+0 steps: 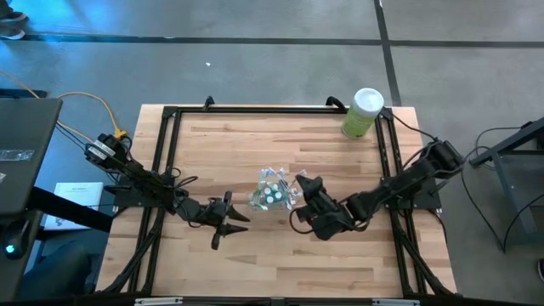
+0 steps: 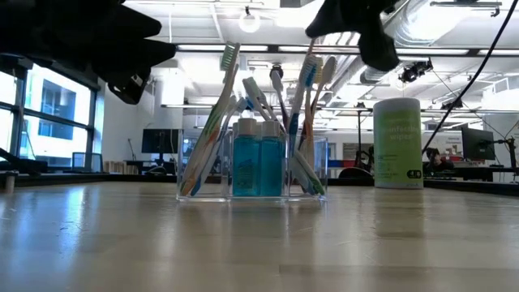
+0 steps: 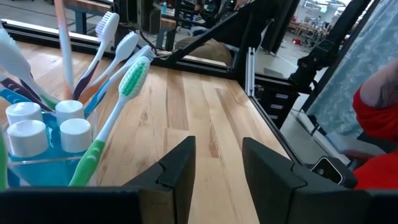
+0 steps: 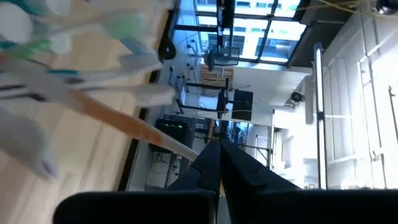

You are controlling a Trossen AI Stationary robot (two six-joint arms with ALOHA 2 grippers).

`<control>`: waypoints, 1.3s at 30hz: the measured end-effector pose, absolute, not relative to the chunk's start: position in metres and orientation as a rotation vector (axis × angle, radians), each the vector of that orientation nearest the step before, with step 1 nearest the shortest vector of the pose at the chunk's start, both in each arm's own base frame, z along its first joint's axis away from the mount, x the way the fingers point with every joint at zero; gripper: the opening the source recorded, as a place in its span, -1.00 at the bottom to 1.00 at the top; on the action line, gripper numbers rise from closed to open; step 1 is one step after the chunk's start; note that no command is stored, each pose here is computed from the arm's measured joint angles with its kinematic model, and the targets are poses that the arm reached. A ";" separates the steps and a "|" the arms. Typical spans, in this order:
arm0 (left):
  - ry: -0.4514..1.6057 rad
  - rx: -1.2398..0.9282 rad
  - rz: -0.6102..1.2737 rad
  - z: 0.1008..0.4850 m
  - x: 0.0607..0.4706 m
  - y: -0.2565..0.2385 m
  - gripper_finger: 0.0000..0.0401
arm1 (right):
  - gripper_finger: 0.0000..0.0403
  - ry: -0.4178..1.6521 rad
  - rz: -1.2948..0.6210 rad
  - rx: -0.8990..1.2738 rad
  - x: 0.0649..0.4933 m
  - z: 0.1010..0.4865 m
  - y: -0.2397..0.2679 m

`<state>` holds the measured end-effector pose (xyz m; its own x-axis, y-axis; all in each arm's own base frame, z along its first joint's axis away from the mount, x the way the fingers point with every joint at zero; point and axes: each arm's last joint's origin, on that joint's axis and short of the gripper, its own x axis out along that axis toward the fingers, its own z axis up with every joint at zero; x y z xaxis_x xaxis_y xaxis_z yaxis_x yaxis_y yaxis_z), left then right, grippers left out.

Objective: Pick & Place toothbrushing station
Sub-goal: Put the orange toothbrush into the left side of the transparent organizer

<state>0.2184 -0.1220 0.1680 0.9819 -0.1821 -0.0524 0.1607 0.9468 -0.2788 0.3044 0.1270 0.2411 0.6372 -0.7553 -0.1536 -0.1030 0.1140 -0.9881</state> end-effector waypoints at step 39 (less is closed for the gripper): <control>0.085 -0.273 -0.174 0.167 0.218 -0.122 -0.36 | -0.97 0.642 -0.293 -1.167 0.334 0.202 0.137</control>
<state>0.2184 -0.1220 0.1673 0.9814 -0.1822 -0.0596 0.1593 0.9481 -0.2753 0.3339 0.1369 0.2022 0.7873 -0.5303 -0.3145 -0.1095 0.3817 -0.9178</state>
